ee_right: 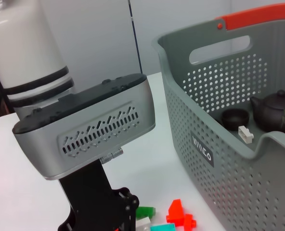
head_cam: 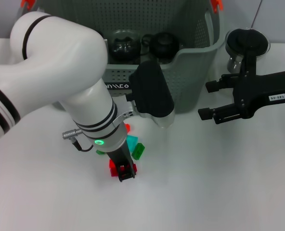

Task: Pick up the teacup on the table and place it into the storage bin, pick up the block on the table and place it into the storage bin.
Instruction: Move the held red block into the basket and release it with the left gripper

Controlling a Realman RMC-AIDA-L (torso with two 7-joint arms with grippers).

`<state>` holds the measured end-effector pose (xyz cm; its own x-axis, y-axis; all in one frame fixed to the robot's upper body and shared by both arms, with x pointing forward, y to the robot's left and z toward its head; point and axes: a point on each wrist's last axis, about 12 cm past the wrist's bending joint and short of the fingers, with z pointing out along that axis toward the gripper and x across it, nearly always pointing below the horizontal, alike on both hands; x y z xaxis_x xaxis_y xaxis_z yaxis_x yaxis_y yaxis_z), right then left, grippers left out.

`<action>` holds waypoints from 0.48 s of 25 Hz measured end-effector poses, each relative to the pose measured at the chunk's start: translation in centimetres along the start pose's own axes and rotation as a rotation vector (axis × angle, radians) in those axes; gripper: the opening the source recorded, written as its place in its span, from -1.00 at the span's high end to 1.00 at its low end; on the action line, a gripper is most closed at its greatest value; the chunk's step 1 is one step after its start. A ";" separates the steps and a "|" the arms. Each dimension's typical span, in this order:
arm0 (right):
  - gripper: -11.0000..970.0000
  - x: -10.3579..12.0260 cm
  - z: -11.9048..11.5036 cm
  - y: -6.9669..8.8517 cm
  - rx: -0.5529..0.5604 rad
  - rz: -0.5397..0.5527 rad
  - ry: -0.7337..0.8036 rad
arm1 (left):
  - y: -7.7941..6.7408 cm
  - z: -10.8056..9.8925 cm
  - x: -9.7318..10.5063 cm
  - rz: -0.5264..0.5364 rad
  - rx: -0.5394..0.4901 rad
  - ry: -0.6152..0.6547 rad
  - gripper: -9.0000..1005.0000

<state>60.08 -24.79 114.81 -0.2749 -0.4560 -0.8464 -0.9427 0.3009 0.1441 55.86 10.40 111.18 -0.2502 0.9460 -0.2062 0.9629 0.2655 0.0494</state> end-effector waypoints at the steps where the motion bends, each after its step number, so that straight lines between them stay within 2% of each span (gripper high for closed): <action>1: -0.89 0.0 0.0 0.0 0.000 -0.001 0.000 | 0.0 0.0 0.0 -0.002 0.000 0.001 0.59; 7: -0.89 0.0 0.0 0.0 -0.002 -0.001 0.000 | -0.3 -0.9 -0.4 0.001 0.023 0.015 0.54; 12: -0.89 0.2 -0.1 0.1 -0.006 0.002 0.004 | -0.5 -3.6 -0.7 -0.037 0.066 -0.059 0.50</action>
<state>59.90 -24.97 114.72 -0.2773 -0.4587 -0.8442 -0.9433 0.2967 0.1487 55.22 10.26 114.84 -0.2811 0.9226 -0.2643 0.9581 0.2854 -0.0230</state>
